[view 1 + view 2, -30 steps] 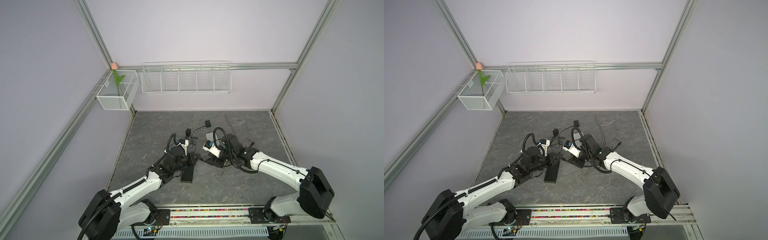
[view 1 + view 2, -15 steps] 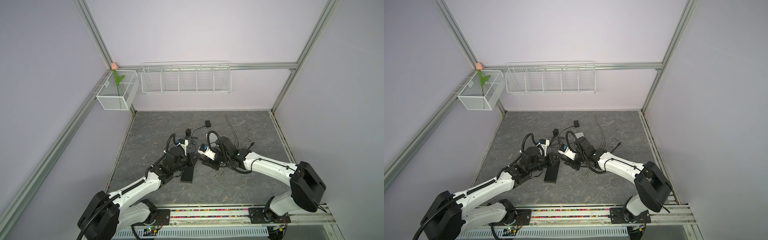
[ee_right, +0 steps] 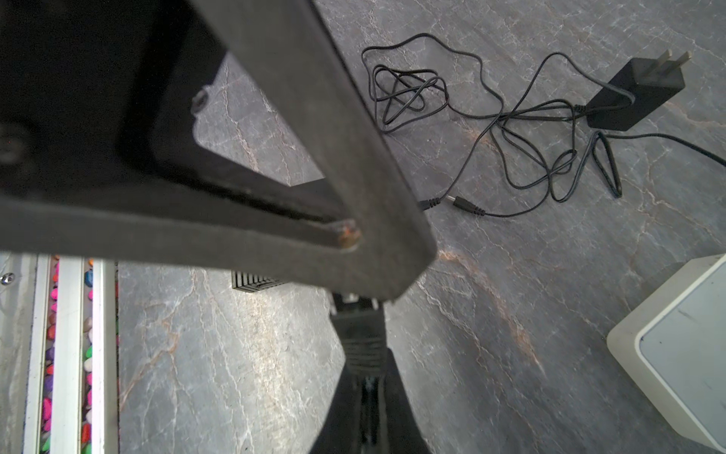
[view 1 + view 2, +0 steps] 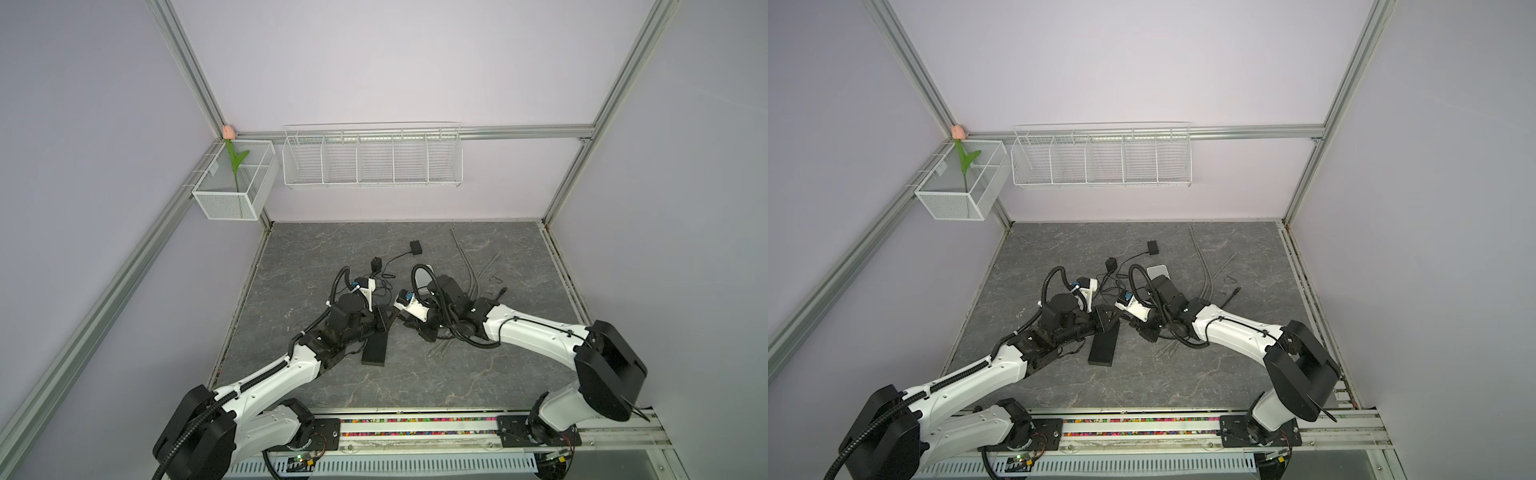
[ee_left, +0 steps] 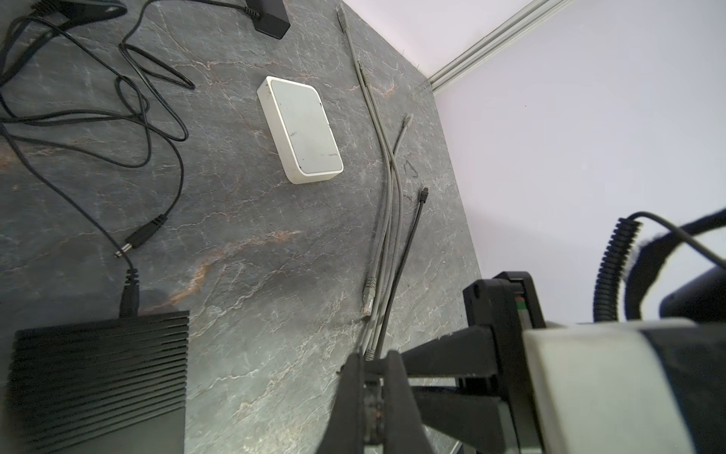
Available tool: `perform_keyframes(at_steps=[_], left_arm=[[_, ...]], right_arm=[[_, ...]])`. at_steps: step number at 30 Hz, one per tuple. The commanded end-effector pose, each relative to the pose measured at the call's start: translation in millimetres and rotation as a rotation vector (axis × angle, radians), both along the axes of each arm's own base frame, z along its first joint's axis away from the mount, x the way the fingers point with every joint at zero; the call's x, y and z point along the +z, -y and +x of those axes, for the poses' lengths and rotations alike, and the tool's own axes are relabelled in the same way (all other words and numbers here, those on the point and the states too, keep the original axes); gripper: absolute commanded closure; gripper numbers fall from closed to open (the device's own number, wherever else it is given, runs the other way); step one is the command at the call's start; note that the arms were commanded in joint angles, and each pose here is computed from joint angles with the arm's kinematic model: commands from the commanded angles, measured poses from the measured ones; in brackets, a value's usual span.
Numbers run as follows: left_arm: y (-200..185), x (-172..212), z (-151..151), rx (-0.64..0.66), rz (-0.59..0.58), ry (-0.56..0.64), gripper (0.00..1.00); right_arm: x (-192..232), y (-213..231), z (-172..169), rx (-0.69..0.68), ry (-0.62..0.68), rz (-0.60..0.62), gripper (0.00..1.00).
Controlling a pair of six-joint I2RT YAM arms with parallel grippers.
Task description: Insert the plug into the switch port
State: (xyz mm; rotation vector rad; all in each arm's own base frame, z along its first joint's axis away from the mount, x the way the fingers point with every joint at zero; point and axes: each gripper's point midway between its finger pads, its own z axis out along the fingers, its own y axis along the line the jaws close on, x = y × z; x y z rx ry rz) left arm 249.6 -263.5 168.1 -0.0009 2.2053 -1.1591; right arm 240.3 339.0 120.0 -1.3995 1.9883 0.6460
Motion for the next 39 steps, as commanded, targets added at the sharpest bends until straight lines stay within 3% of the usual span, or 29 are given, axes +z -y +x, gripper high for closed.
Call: perform_keyframes(at_steps=[1,23,39], left_arm=[[-6,-8,-3,0.009,0.039,-0.003,1.00],[-8,-3,-5,0.015,0.025,0.001,1.00],[-7,-2,-5,0.012,0.017,0.001,1.00]], right_arm=[[17,-1,1,-0.014,0.031,0.042,0.92],[17,-5,-8,0.024,0.012,0.069,0.67],[10,-10,-5,0.037,0.016,0.072,0.67]])
